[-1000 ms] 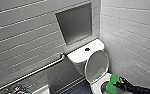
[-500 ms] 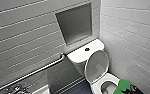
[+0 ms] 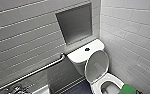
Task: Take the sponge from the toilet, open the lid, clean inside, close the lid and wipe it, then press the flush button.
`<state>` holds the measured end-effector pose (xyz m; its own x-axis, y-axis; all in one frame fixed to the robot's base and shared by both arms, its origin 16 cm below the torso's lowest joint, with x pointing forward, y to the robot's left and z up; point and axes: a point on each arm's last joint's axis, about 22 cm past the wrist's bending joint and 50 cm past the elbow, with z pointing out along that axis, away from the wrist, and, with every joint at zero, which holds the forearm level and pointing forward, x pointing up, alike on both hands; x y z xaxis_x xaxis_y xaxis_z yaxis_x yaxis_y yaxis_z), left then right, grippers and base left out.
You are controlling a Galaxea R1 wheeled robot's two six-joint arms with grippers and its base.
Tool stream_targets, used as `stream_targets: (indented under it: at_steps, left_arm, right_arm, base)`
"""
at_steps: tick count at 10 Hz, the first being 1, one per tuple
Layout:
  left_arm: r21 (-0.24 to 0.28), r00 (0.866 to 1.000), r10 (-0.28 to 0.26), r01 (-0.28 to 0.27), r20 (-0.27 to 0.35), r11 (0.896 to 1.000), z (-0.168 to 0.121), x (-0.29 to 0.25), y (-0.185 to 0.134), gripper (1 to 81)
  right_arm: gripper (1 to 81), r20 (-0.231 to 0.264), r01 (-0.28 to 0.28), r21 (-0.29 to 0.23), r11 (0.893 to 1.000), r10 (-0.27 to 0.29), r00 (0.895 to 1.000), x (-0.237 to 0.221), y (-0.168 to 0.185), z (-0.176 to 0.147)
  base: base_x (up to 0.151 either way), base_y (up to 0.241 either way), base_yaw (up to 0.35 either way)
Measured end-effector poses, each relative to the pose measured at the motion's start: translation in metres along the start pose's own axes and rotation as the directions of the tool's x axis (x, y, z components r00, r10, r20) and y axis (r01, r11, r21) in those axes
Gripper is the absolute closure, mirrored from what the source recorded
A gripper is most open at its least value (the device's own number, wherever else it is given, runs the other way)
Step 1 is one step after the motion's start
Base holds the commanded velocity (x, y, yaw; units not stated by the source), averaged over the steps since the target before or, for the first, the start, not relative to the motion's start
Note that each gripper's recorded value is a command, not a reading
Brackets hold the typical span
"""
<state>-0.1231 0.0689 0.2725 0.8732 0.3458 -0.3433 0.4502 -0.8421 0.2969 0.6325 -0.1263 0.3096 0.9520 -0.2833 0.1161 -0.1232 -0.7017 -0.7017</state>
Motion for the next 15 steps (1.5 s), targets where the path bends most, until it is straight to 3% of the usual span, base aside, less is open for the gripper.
stream_targets:
  at_steps: [1,2,3,5,7,11,15]
  left_arm:
    - [0.000,1.000,0.000,0.000,0.000,1.000,0.000,0.000,0.000,1.0]
    - [0.000,1.000,0.002,-0.002,0.000,1.000,0.000,0.000,0.000,1.0]
    - [0.000,1.000,0.004,-0.004,0.000,1.000,0.000,0.000,0.000,1.0]
    - [-0.001,1.000,0.004,-0.004,0.000,1.000,0.000,0.000,0.001,1.0]
    - [-0.005,1.000,0.006,-0.006,0.000,1.000,0.001,0.000,0.004,1.0]
    - [-0.012,1.000,0.027,-0.027,-0.002,1.000,0.002,0.002,0.009,1.0]
    - [-0.012,1.000,0.027,-0.027,-0.002,1.000,0.002,0.001,0.010,1.0]
  right_arm:
    - [81.1,0.007,-0.015,0.008,1.000,0.015,1.000,-0.012,0.003,-0.008]
    - [81.1,0.002,-0.023,-0.015,1.000,0.023,1.000,-0.020,0.024,-0.021]
    - [81.1,-0.022,-0.029,-0.021,0.999,0.028,0.999,-0.023,0.036,-0.031]
    - [81.1,-0.037,-0.056,0.010,0.998,0.056,0.998,-0.042,0.036,-0.038]
    - [81.1,-0.020,-0.087,0.021,0.996,0.087,0.996,-0.069,0.039,-0.046]
    - [81.1,0.114,-0.164,0.057,0.985,0.157,0.981,-0.155,0.015,-0.057]
    - [81.1,0.175,-0.149,0.095,0.984,0.131,0.976,-0.189,-0.010,-0.049]
  base:
    - [0.000,0.000,0.000]
    - [0.000,0.000,0.000]
    - [0.000,0.000,0.000]
    - [0.000,0.000,0.000]
    - [0.000,0.000,0.000]
    - [0.000,0.000,0.000]
    - [0.000,0.000,0.000]
